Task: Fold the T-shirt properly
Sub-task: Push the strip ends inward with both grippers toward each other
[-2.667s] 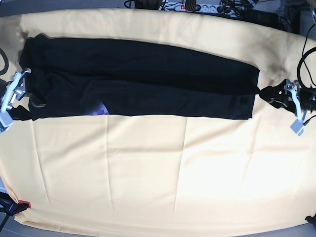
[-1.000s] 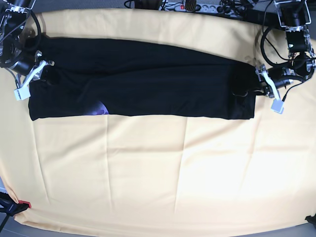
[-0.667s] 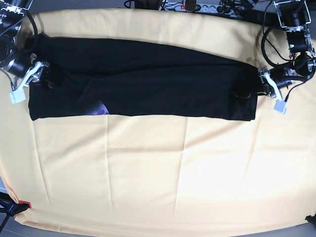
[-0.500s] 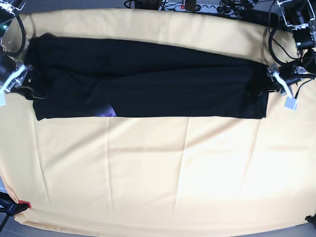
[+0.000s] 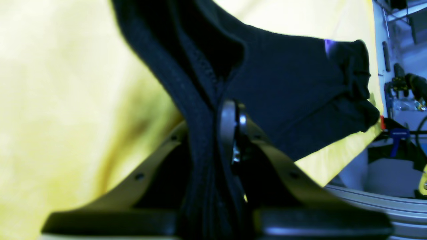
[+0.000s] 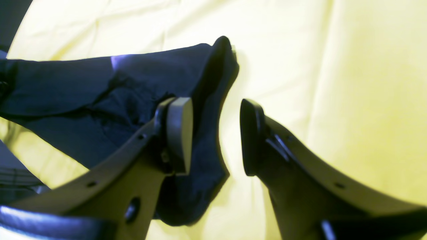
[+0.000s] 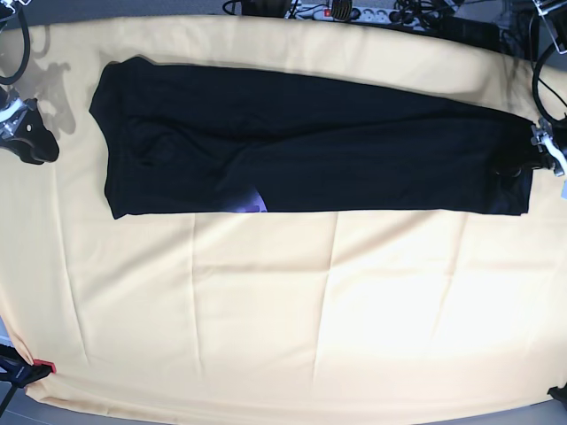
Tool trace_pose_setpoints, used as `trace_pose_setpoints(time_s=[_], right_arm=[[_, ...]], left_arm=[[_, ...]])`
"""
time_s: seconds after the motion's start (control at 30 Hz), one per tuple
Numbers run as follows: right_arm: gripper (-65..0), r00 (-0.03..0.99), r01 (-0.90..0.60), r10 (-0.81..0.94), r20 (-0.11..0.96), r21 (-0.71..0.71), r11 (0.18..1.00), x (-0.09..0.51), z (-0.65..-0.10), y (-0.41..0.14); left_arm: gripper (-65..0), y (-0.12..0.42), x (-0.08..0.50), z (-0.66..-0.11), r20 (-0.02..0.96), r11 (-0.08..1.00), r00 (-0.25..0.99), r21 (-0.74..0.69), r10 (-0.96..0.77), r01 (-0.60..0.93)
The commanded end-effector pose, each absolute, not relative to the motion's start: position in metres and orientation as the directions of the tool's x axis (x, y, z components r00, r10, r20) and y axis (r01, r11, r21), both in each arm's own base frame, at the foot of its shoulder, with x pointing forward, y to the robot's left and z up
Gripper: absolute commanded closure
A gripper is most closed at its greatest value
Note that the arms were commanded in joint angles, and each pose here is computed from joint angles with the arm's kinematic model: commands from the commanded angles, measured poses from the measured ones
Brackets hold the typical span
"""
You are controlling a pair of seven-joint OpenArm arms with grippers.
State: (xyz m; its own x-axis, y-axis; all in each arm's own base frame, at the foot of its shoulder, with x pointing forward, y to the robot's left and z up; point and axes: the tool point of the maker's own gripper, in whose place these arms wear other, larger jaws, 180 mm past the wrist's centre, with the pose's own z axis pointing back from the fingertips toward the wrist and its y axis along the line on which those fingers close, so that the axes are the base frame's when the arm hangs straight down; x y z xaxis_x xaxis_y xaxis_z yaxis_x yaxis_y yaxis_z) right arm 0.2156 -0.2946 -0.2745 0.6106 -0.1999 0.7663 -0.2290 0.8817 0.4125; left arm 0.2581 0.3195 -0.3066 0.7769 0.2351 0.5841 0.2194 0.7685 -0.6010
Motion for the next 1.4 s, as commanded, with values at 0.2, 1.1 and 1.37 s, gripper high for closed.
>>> trace_pose_setpoints(time_s=[0.2,1.1,1.37], right_arm=[[-26.6,0.622,-0.292,-0.197,0.758,0.457,0.84,0.221,-0.283,-0.262],[-26.6,0.715,-0.37,-0.121,0.689,0.52,0.77,0.219,-0.314,-0.206],[-26.6,0.709,-0.376,-0.124,0.694,0.521,0.766,0.22,-0.312,-0.206]], left_arm=[[0.0,0.303,0.266,-0.293,0.614,0.747,0.751,-0.612,0.243,0.259],[-1.6,0.076,0.239,-0.243,0.836,0.376,0.529,-0.543,0.15,0.751],[-38.8,0.074,0.238,-0.249,0.798,0.379,0.584,-0.592,0.151,0.712]])
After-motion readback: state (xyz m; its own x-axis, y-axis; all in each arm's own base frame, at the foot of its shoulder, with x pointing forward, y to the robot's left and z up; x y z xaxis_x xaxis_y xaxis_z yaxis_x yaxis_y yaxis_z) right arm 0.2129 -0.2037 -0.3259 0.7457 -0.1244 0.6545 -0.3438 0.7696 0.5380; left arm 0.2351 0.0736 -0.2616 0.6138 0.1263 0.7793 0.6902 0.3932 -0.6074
